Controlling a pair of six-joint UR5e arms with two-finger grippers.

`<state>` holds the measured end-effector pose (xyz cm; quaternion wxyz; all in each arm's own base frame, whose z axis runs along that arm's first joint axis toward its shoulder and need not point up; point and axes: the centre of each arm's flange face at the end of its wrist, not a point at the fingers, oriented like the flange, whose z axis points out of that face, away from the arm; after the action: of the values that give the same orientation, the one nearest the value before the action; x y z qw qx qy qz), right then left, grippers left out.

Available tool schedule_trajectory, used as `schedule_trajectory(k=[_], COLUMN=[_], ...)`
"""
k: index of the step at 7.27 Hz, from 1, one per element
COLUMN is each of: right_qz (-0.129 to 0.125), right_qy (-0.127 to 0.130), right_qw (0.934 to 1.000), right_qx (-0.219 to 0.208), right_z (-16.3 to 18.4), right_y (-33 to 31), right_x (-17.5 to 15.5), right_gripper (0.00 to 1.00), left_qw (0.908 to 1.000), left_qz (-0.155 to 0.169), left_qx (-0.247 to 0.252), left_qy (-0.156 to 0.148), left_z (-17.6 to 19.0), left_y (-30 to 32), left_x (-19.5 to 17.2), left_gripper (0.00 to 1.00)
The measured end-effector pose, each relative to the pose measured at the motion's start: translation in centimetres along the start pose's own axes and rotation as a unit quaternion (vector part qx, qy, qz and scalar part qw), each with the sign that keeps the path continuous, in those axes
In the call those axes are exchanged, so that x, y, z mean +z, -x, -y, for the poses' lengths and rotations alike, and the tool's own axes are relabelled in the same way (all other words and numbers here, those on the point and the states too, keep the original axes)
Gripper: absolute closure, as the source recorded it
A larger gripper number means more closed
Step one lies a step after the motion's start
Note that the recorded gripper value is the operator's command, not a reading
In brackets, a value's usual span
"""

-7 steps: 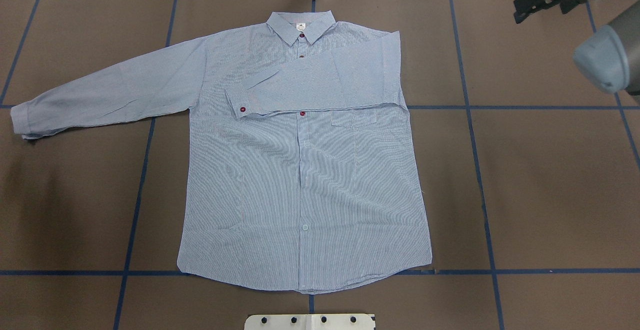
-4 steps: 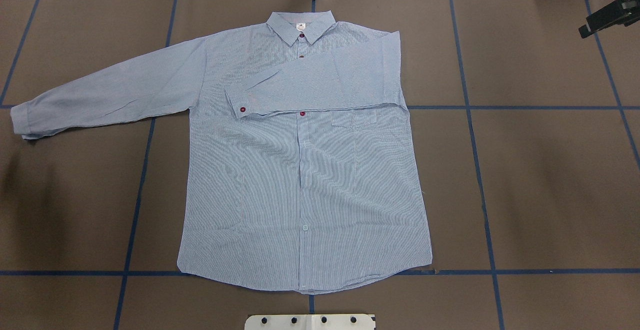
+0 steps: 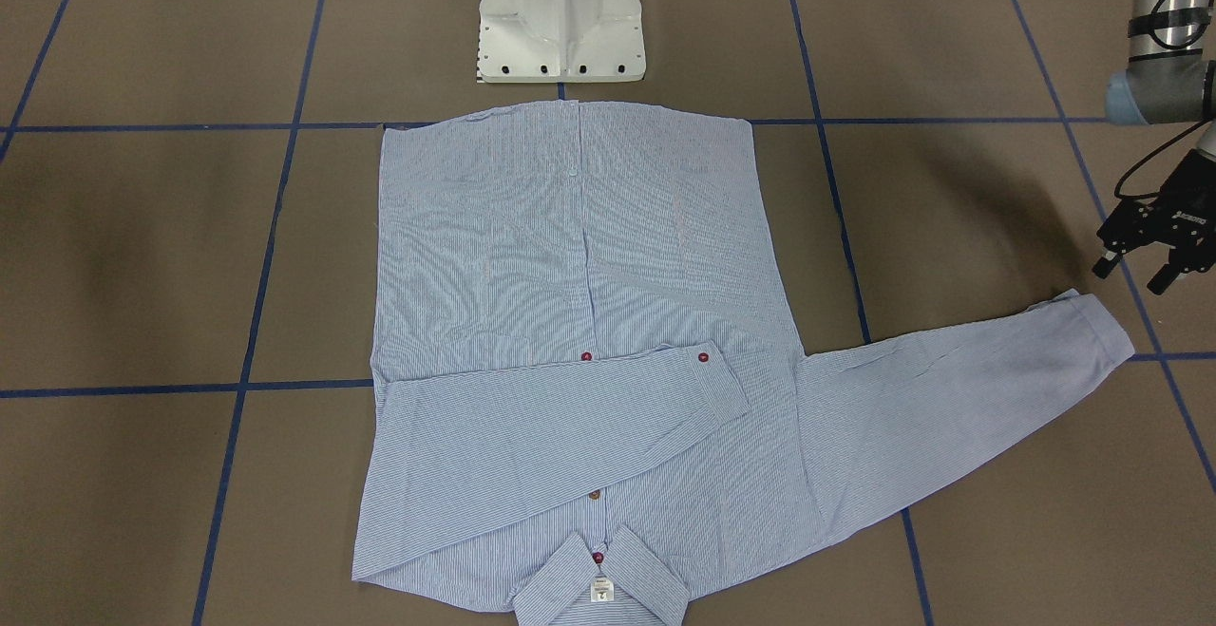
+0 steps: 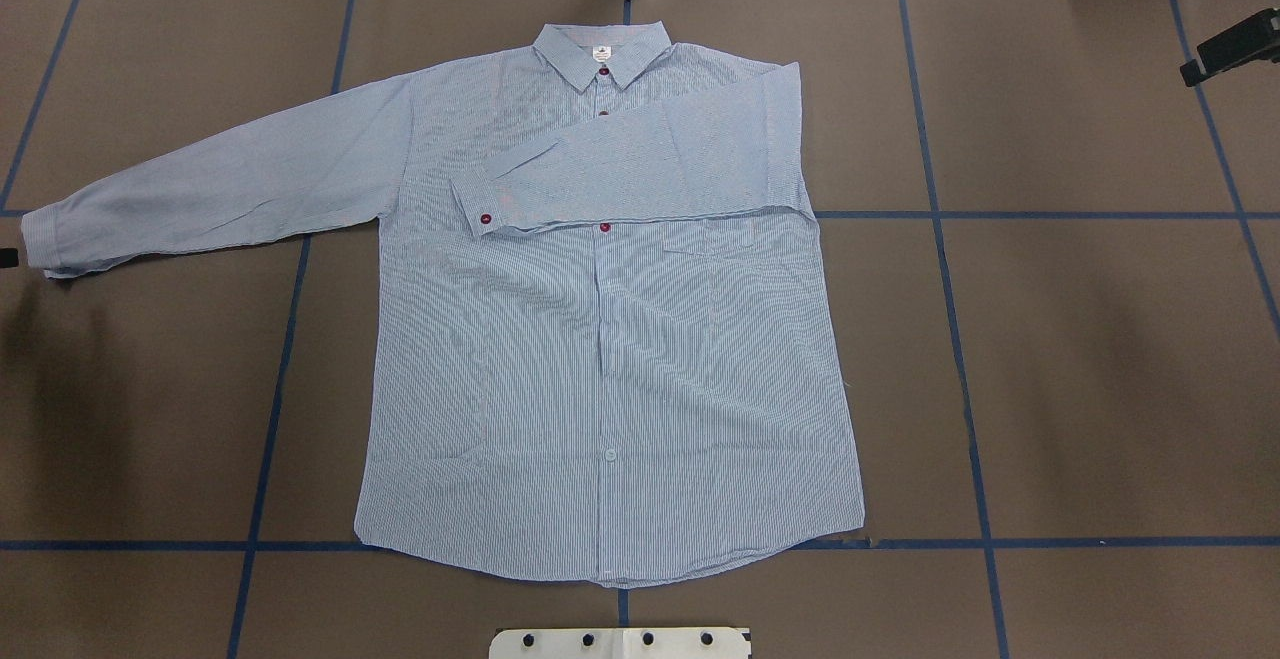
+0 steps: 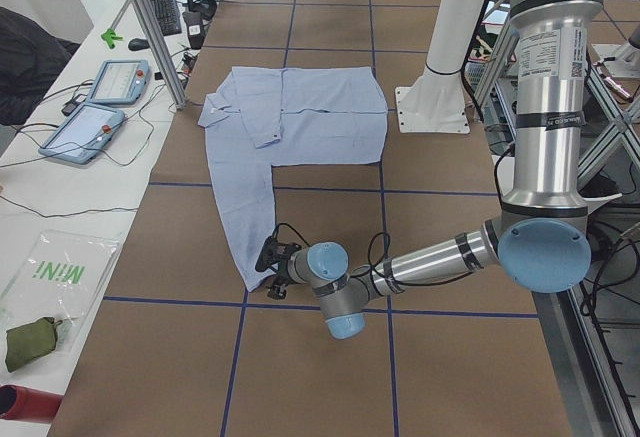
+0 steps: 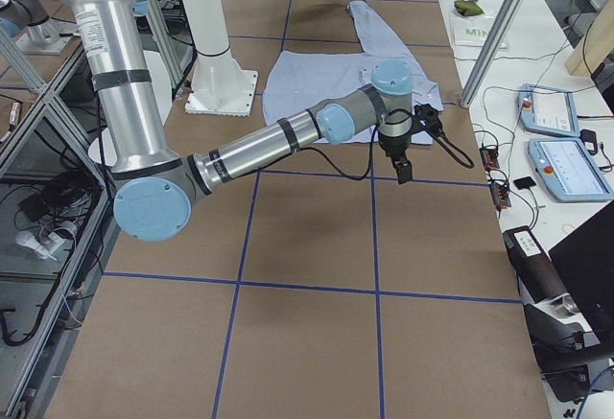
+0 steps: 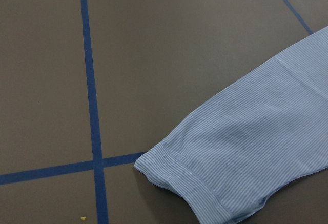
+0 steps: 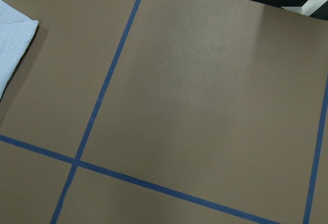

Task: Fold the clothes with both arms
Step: 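Lower the left gripper onto the other sleeve cuff and grasp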

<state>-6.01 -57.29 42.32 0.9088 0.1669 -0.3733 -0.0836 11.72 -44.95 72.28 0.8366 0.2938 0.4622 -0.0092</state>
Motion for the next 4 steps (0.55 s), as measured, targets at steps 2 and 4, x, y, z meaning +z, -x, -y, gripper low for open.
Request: schedule_trajectory(k=[2,4], right_qz=[-0.001,-0.001], right_qy=[-0.002,-0.004], right_qw=[1.0,1.0], right_qx=[-0.001,-0.002], right_z=[0.0,0.2], right_y=[0.0,0.2], right_x=[-0.1,-0.3], right_gripper=[0.0,0.0], left_qw=[1.0,0.9999], left_qz=[0.006,0.008], left_qx=[0.006,0.01], left_qy=[0.003,0.009], left_z=[-0.2,-0.8], left_y=[-0.6,-1.0], left_x=[1.8,2.6], left_gripper=[0.25,0.28])
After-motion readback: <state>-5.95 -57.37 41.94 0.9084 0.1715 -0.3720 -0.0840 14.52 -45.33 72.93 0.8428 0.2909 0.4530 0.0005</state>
